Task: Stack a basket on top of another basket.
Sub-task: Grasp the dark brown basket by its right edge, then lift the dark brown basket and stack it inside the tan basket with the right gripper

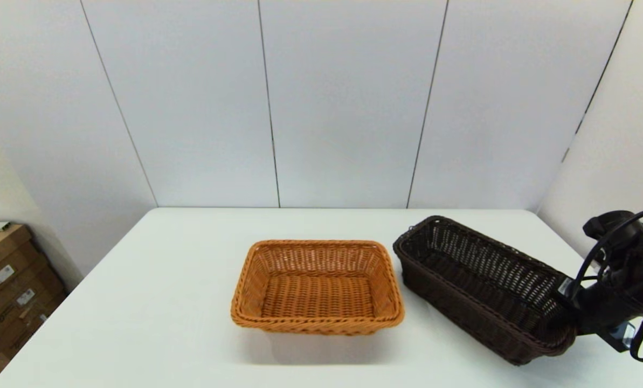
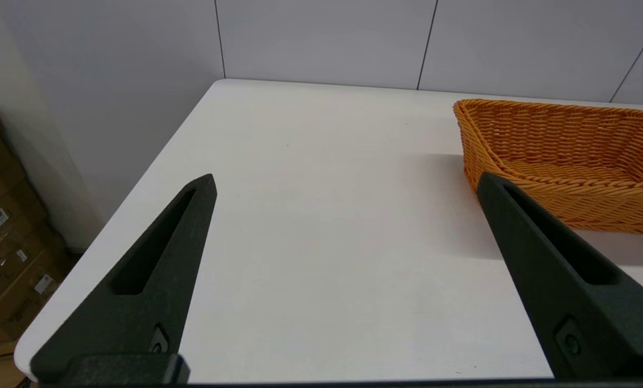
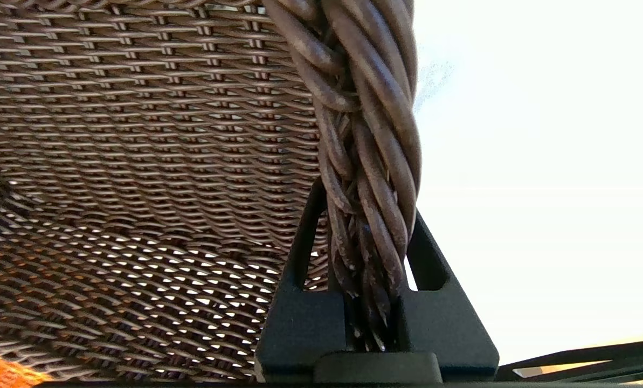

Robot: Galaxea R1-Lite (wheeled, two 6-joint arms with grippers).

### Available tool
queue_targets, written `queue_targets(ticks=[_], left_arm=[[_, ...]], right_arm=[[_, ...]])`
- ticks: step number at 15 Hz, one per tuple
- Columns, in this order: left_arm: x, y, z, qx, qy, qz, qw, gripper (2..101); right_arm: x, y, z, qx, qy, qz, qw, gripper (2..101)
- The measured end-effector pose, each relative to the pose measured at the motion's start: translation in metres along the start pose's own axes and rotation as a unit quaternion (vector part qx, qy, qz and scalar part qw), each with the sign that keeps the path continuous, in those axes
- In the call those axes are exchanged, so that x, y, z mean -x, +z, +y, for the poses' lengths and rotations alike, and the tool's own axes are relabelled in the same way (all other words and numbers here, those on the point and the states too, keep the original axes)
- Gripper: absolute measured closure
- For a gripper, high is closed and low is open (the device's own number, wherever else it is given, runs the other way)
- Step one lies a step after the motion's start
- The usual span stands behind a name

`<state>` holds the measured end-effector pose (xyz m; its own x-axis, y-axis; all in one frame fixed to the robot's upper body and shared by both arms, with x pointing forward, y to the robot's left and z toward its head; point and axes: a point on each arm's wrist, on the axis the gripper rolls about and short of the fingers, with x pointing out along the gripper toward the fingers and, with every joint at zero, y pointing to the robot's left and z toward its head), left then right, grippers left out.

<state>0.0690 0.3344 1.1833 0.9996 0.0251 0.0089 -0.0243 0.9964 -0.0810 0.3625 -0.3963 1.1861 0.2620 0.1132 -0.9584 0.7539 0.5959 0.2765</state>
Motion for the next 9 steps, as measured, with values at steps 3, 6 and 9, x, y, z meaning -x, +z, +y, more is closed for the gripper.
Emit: queue_targets(ticks=[3,6,9], left_arm=[[0.0,0.0,0.0,0.001,0.0,0.0,1.0,5.4],[0.0,0.0,0.0,0.001,0.0,0.0,1.0,5.4],[0.0,0.0,0.0,0.0,0.0,0.0,1.0,5.4]], right_arm=[[0.008,0.004,-0.002,-0.005,0.01,-0.006,0.9999,87.9],[0.048,0.013,0.001,0.004,0.03,-0.044,0.9986,87.9],[0.115,0.013,0.009,0.029,0.058,-0.089,0.9939,87.9]])
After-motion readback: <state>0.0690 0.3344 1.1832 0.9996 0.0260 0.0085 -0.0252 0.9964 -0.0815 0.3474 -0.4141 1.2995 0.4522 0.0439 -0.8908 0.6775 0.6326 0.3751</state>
